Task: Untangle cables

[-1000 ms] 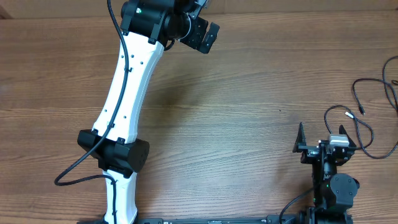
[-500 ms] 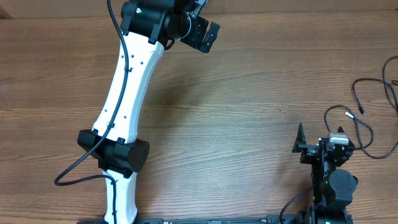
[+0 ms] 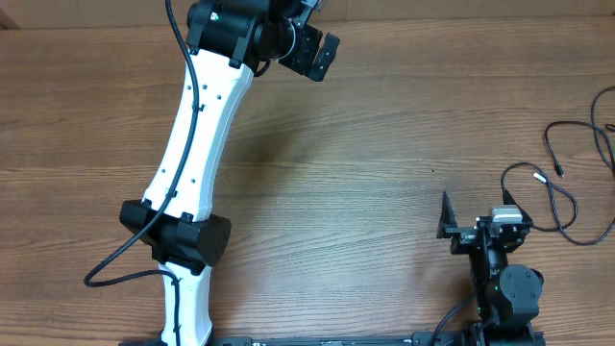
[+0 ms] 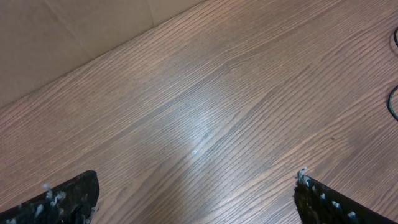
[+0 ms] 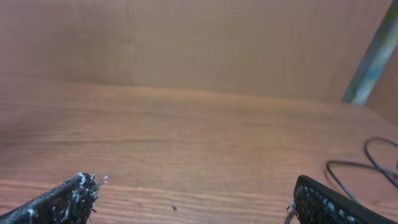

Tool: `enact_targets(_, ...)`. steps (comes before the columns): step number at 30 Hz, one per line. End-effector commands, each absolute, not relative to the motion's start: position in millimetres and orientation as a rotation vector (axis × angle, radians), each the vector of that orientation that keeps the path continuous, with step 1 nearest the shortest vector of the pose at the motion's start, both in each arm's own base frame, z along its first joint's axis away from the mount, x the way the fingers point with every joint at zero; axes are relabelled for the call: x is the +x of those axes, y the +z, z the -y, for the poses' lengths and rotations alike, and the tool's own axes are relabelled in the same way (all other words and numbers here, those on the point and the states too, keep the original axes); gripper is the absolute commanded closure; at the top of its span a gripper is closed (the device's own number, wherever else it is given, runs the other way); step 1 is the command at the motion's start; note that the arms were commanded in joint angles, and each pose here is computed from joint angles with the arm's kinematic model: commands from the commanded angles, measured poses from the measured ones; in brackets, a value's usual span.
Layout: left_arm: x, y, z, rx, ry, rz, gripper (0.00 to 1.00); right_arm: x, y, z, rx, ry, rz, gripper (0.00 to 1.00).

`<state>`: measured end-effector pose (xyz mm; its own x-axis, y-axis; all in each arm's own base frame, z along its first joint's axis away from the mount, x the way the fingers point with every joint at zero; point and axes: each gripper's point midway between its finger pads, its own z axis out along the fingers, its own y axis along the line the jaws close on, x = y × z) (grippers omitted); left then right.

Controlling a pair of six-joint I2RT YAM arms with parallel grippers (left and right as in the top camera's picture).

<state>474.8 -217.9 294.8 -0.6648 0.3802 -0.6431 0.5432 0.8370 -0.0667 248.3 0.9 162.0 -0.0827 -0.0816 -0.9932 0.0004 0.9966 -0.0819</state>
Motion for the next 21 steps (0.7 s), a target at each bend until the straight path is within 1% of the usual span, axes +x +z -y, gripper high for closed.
enact_targets(1, 472.7, 307.0, 217.1, 0.697, -0.327, -2.337, 0.0, 246.7, 166.9, -2.2, -0.054, -0.056, -1.618, 0.0)
enact_targets(21, 471.5, 305.8, 216.5, 0.699, -0.325, -2.344, 0.0, 245.7, 171.1, -2.1, -0.053, -0.056, -1.6, 0.0)
